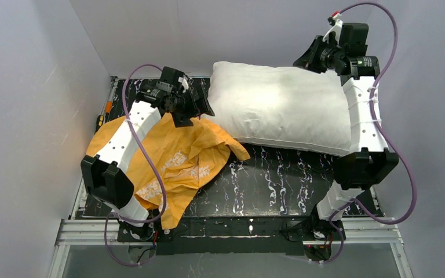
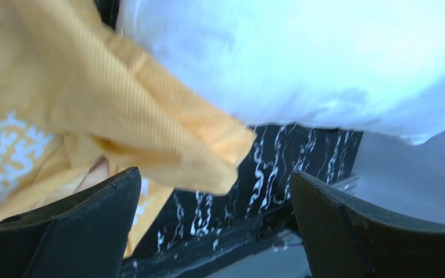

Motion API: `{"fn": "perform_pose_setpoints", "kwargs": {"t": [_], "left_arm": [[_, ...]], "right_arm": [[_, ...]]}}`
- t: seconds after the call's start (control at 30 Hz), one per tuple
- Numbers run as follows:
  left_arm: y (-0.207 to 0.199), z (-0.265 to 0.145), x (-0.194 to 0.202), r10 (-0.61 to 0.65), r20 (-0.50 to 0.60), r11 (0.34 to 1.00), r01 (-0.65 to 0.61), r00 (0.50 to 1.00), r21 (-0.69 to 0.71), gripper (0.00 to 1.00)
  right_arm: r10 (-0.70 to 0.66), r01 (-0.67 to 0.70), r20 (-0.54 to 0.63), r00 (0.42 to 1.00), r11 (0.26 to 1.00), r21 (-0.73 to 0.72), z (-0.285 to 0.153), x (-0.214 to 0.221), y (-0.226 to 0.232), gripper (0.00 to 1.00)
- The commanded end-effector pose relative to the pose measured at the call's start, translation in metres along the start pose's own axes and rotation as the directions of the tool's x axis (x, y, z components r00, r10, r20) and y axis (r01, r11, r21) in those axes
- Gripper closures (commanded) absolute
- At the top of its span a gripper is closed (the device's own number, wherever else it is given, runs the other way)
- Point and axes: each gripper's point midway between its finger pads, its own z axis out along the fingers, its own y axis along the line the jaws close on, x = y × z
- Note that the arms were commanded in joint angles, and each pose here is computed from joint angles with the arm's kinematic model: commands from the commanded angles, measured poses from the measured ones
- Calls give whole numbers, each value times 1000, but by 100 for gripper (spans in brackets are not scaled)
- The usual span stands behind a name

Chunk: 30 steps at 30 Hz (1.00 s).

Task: Put the pillow into the pillowcase
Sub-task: Move the pillow to the center of the board.

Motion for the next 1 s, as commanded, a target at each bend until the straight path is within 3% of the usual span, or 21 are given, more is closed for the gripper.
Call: {"fn": "perform_pose_setpoints", "kwargs": {"t": [0.0,0.13,0.27,0.33,0.47,0.53,0.57,0.67,0.73,0.87,0.97], "left_arm": [[-26,0,-49,33,68,995,-39,997,93,2],[-25,35,-86,57,73,996,-62,996,64,2],[-4,88,-103,41,15,999,-41,999,32,2],[-2,111,-105,25,-31,997,-23,999,67,2],[-38,140,-108,-3,-107,964,31,994,263,3],[-65,141,-114,-10,-111,925,52,994,376,15],[-81,137,-118,-6,-102,900,50,995,434,26],[-127,108,-142,-28,-25,819,37,999,573,76],[-149,84,-165,-62,51,780,17,997,626,100],[-194,24,-203,-112,213,670,-84,971,737,100],[-220,-20,-215,-143,272,589,-139,952,796,100]], "right_arm": [[-1,5,-133,991,1000,27,6,54,-7,77],[2,8,-206,979,999,49,7,87,-14,56],[25,-5,-244,969,996,83,2,109,-23,43],[27,-2,-243,970,995,102,-3,111,-24,34],[29,-1,-234,972,993,118,-9,108,-23,23],[25,3,-226,974,993,119,-11,105,-21,18],[22,4,-222,975,993,118,-12,103,-20,18],[18,6,-216,976,994,109,-13,99,-17,15],[20,2,-219,975,995,103,-13,99,-16,15],[27,-10,-196,980,996,87,-15,94,-9,13],[19,-11,-136,990,998,60,-22,74,4,10]]}}
